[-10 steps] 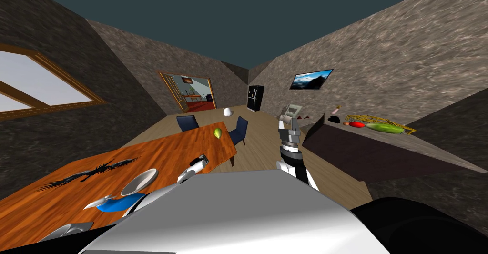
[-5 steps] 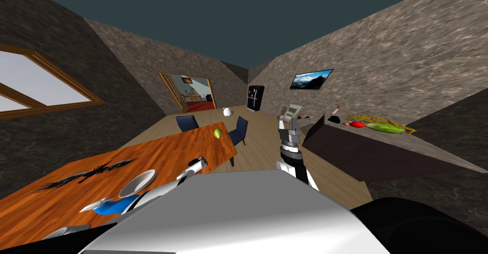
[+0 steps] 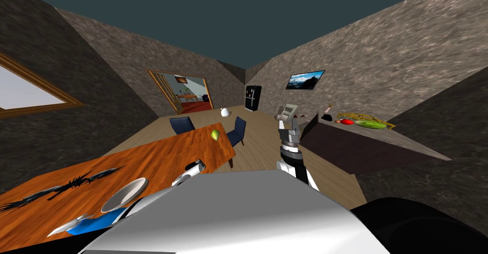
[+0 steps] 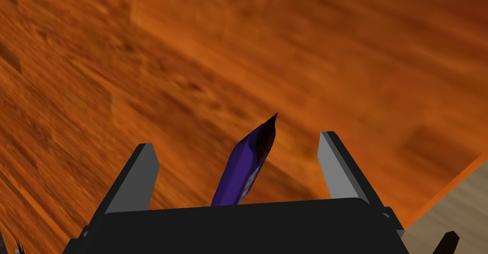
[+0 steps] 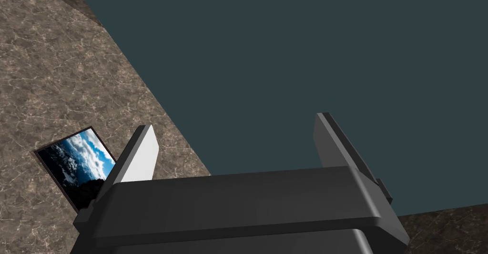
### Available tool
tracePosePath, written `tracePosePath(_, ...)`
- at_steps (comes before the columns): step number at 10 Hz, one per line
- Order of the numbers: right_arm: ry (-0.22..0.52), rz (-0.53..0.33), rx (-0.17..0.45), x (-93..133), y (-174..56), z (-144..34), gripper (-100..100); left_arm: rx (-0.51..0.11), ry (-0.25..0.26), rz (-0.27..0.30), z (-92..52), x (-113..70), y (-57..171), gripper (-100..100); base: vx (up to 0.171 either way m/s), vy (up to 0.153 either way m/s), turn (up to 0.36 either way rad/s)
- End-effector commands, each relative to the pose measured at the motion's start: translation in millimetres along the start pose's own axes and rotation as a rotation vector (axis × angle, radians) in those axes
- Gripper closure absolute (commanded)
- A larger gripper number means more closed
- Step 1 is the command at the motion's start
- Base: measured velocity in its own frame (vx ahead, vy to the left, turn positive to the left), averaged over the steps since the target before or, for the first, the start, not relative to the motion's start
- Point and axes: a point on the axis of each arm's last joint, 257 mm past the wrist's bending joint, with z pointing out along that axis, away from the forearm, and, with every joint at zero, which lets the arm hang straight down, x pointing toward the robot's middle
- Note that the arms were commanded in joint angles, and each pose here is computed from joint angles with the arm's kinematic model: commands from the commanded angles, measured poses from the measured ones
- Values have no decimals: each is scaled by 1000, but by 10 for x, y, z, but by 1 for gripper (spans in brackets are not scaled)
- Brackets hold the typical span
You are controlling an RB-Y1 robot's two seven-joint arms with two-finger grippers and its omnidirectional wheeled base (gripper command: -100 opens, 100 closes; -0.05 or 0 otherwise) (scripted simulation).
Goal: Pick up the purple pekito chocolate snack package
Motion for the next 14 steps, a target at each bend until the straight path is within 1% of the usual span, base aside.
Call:
tracePosePath(1, 0, 0, 0, 0, 0, 0, 0, 7, -13, -21, -27, -186, 26, -100, 38, 5, -144)
tracePosePath(3, 0, 0, 0, 0, 0, 0, 0, 7, -13, -21, -27, -186, 26, -100, 17, 7, -18)
tracePosePath(4, 0, 0, 0, 0, 0, 0, 0, 10, -21, -34, -45, -301, 49, -100, 14, 1, -111)
tracePosePath(6, 0, 0, 0, 0, 0, 0, 0, 10, -21, -34, -45, -301, 49, -100, 13, 5, -23)
tracePosePath(7, 0, 0, 0, 0, 0, 0, 0, 16, -36, -59, -89, -524, 101, -100, 35, -1, -194)
tracePosePath(9, 0, 0, 0, 0, 0, 0, 0, 16, -36, -59, -89, -524, 101, -100, 28, 9, -64)
tracePosePath(12, 0, 0, 0, 0, 0, 0, 0, 23, -56, -97, -171, -843, 194, -100, 34, 8, -134)
tracePosePath(13, 0, 0, 0, 0, 0, 0, 0, 19, -53, -87, -152, -794, 186, -100, 18, 9, -29)
tracePosePath(14, 0, 0, 0, 0, 0, 0, 0, 21, -53, -90, -153, -801, 185, 100, 0, 0, 0)
